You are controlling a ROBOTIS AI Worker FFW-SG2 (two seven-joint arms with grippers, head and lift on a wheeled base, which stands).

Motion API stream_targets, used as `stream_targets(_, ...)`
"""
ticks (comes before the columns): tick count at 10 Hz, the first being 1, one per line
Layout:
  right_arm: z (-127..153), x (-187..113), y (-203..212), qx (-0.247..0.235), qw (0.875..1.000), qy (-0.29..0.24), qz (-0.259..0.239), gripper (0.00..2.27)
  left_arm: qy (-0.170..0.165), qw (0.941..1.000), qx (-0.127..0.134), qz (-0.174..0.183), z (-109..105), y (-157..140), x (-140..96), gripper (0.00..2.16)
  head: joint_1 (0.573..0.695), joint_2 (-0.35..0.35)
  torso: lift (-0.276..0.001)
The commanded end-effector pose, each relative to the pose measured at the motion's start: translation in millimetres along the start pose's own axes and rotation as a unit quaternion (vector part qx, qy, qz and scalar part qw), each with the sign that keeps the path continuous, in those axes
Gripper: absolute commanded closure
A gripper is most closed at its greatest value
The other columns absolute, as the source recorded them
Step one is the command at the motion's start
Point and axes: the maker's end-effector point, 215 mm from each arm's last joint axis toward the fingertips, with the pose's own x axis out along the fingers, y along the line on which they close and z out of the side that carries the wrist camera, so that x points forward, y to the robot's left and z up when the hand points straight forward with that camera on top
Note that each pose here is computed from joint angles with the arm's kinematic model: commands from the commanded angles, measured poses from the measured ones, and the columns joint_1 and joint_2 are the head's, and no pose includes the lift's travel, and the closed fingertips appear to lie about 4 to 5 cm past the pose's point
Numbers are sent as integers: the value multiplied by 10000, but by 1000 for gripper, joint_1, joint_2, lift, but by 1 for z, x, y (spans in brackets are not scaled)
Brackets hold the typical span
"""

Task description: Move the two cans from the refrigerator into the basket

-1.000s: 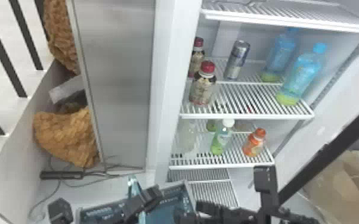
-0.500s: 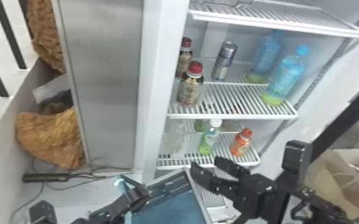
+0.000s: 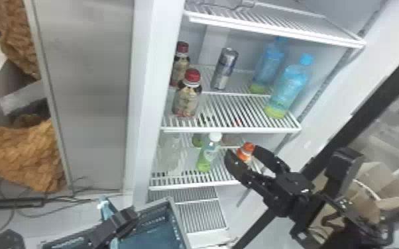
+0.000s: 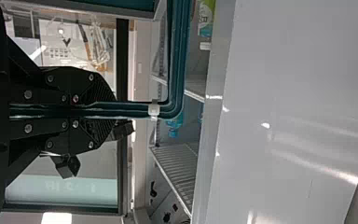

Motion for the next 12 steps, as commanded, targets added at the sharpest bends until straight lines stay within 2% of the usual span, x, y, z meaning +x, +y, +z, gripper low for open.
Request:
stream_targets(1,11,0,-23,-89,9993,-294,-200,317,9,10000,-3,0,-1,0,0,1191,695,-350,-31)
stream_targets(3,34,4,-50,-204,9961,-723,-453,317,39,10000,22,-14,0,-2,3,1191,695,-350,-31)
stream_targets(5,43,14,-69,-172,9933,-943,-645,317,71,10000,50,-14,1,-3,5,1191,695,-350,-31)
stream_targets(9,41,32,-96,-92,9906,-1002,-923,321,88,9999,81,-23,2,-4,8,1191,695,-350,-31)
stream_targets(12,55,62,-116,-155,9886,-1047,-1066,321,123,9999,73,-38,0,-5,11,1191,695,-350,-31)
